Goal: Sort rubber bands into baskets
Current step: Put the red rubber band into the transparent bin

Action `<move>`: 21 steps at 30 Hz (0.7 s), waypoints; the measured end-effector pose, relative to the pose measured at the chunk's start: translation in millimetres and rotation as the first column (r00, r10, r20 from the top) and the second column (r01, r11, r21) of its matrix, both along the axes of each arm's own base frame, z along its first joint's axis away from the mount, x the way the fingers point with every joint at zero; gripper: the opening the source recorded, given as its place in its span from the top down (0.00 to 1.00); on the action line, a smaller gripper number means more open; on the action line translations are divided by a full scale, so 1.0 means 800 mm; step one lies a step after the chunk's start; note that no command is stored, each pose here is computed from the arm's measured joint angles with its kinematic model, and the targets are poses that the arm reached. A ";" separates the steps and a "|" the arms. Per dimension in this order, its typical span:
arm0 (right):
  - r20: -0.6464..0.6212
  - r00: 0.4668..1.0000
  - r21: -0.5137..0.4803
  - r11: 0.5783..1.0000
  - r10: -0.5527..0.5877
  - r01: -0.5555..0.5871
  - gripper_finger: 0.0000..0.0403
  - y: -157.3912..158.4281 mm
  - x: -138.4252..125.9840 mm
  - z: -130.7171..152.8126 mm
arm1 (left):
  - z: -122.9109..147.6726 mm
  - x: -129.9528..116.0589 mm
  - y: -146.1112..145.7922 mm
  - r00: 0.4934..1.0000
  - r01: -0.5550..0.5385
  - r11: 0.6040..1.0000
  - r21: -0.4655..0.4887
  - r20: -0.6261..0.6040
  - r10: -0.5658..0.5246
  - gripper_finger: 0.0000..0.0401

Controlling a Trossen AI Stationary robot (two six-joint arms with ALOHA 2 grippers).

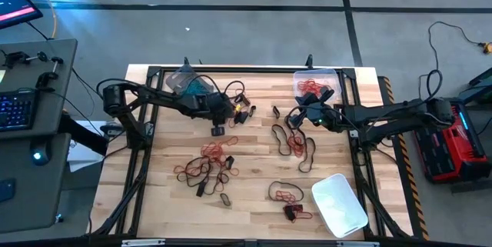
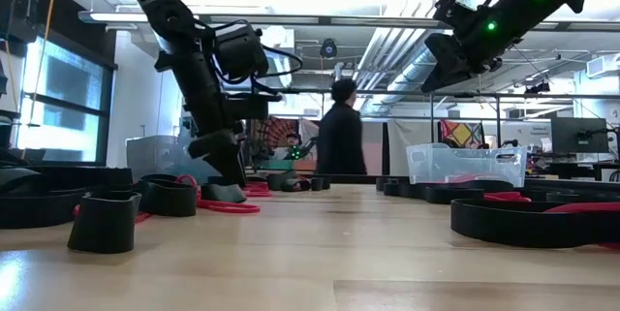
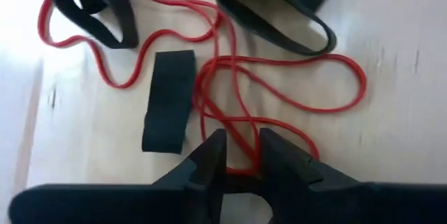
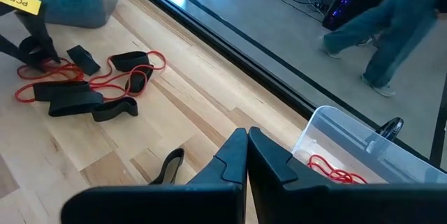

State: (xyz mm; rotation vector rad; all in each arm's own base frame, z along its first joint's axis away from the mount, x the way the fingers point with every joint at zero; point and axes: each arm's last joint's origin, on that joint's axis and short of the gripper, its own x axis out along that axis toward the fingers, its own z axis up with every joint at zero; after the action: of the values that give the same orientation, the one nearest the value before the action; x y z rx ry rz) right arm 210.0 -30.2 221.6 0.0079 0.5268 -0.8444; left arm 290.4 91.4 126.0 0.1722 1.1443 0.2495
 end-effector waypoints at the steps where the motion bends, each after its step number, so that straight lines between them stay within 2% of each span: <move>1: 0.000 1.000 0.000 1.000 0.000 0.000 1.00 0.000 0.000 0.000 | 0.000 0.000 0.000 1.000 0.010 1.000 -0.002 -0.003 -0.010 0.82; 8: 0.000 1.000 0.004 1.000 0.006 -0.006 1.00 0.000 0.000 0.000 | -0.001 0.000 -0.006 0.998 0.066 0.998 -0.006 -0.022 -0.066 0.98; 14: -0.024 0.998 0.010 0.998 0.058 -0.057 1.00 0.001 0.001 -0.001 | 0.006 -0.002 -0.005 0.998 0.046 0.997 0.063 -0.037 -0.044 1.00; 21: -0.024 0.980 0.067 0.978 0.200 -0.198 1.00 0.005 0.005 -0.001 | 0.039 -0.006 -0.009 0.997 0.039 0.995 0.091 0.058 -0.044 1.00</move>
State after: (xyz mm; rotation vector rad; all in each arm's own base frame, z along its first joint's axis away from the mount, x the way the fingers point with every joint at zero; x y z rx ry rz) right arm 214.1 -25.9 220.9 0.0014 0.5738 -0.6328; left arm 285.8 83.9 157.5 0.2658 1.0697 0.2678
